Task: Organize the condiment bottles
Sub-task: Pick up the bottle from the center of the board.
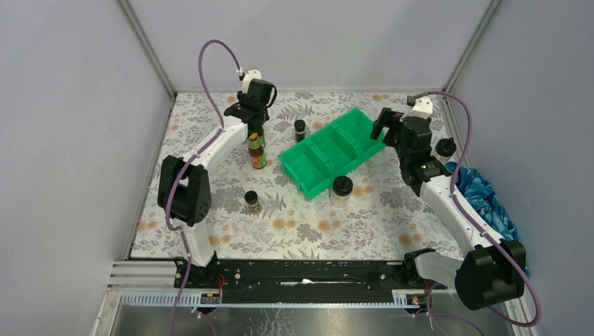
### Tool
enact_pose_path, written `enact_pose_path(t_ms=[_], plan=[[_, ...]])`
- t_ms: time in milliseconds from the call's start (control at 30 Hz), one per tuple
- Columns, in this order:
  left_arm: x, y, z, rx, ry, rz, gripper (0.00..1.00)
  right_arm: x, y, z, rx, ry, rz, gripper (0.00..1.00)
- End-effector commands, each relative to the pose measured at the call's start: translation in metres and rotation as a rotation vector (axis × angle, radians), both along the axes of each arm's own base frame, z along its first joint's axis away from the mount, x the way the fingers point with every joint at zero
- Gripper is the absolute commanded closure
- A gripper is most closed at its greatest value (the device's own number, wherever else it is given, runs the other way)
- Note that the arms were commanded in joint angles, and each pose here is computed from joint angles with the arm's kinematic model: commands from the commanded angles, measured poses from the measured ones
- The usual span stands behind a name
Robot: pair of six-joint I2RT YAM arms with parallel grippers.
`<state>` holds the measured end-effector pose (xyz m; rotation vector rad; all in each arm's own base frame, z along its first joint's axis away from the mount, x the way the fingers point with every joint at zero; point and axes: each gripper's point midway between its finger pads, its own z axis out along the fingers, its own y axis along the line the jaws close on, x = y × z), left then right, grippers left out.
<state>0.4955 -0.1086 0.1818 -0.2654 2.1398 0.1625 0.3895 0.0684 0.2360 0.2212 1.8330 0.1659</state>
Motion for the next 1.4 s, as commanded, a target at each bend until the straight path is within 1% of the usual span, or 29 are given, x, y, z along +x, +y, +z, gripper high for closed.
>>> enact_pose_path(t_ms=[0, 767, 1367], plan=[[0.018, -0.002, 0.042, 0.004, -0.126, 0.017, 1.00, 0.003, 0.007, 0.015, 0.015, -0.055, 0.026, 0.03], [0.025, -0.011, 0.068, -0.006, -0.173, -0.004, 1.00, 0.006, 0.007, 0.016, 0.011, -0.053, 0.025, 0.04], [0.022, -0.023, 0.103, 0.002, -0.217, -0.039, 1.00, 0.006, 0.008, 0.010, 0.010, -0.041, 0.028, 0.04]])
